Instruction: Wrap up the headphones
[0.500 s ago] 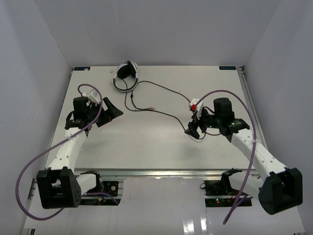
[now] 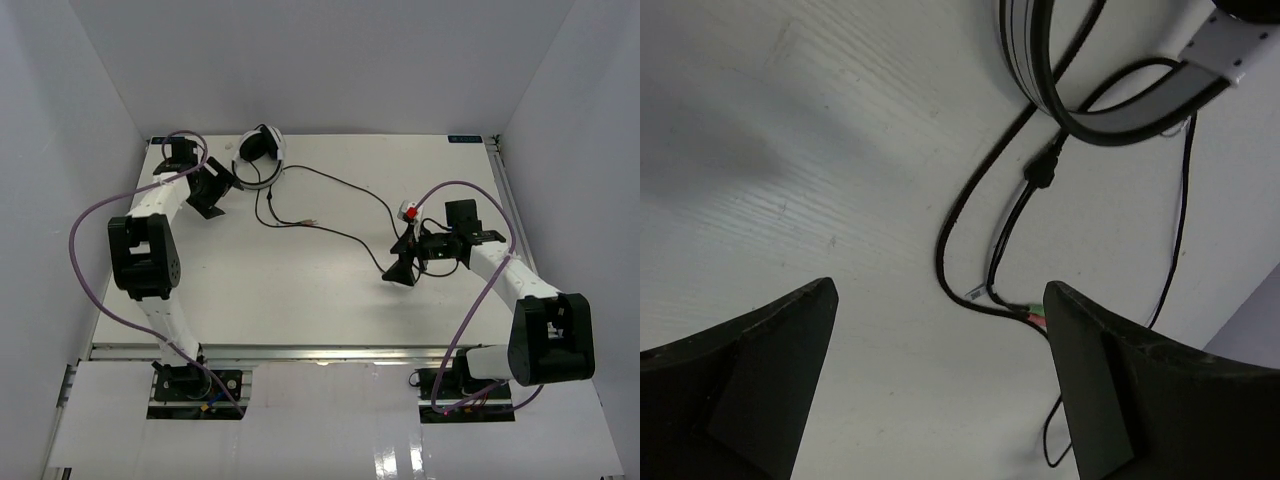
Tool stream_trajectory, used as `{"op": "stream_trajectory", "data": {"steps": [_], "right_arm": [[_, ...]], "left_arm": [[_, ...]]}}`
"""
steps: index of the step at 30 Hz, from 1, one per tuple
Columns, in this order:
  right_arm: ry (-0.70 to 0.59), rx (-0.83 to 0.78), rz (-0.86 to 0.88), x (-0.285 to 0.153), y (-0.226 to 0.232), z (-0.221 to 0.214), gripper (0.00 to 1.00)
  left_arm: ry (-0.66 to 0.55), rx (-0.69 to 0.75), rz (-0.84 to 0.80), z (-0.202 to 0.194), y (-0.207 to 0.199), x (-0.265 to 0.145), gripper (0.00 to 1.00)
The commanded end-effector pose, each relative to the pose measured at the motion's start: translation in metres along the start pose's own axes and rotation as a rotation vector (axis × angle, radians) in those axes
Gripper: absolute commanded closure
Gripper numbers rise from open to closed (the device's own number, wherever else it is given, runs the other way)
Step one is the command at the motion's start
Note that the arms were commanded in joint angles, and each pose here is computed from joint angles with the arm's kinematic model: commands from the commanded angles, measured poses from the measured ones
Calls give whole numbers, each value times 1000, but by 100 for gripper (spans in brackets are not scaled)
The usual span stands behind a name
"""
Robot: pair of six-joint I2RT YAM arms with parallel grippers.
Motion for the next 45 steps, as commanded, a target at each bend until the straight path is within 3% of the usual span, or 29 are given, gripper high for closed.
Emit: {"op": "stream_trajectory", "data": {"steps": [1,10,14,20,26,30,32,34,39,43,45], "right_arm": [[-78,-65,21,-6,1,27,0],[-109,-66,27,-12,4,31,0],[-125,-63,31,-16,5,33,0],[-134,-61,10,-22,1,35,0],[-170,-54,-16,-34,-1,38,0],[-192,-40,-23,-39,-1,38,0],[-193,-33,-19,-39,-1,37,0],[-194,-27,-12,-38,0,36,0],[-203,-11,-5,-42,2,29,0],[-179,-23,23,-42,15,21,0],[-151,-72,21,-44,20,15,0]], "left_arm": [[14,-150,57,13,-18,23,7],[25,-251,91,11,-66,89,15],[-34,-334,155,13,-52,103,21],[-69,-315,261,8,-36,113,56],[-252,-191,439,33,-7,104,57],[-249,-99,468,36,1,105,38],[-230,-44,450,35,2,108,35],[-207,-18,430,33,1,109,41],[-150,102,359,28,-7,110,78],[-152,231,333,30,-4,98,88],[-180,292,250,35,-21,70,94]]}}
Point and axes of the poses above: each gripper's point midway between its finger pads, its own x axis out along the fingers, its own y axis along the line the jaws close on, z = x × y, the point moved 3 cm from there along -x, back along the fingers, and after that the axes turned 11 degrees about -x, right-handed, at the moved point
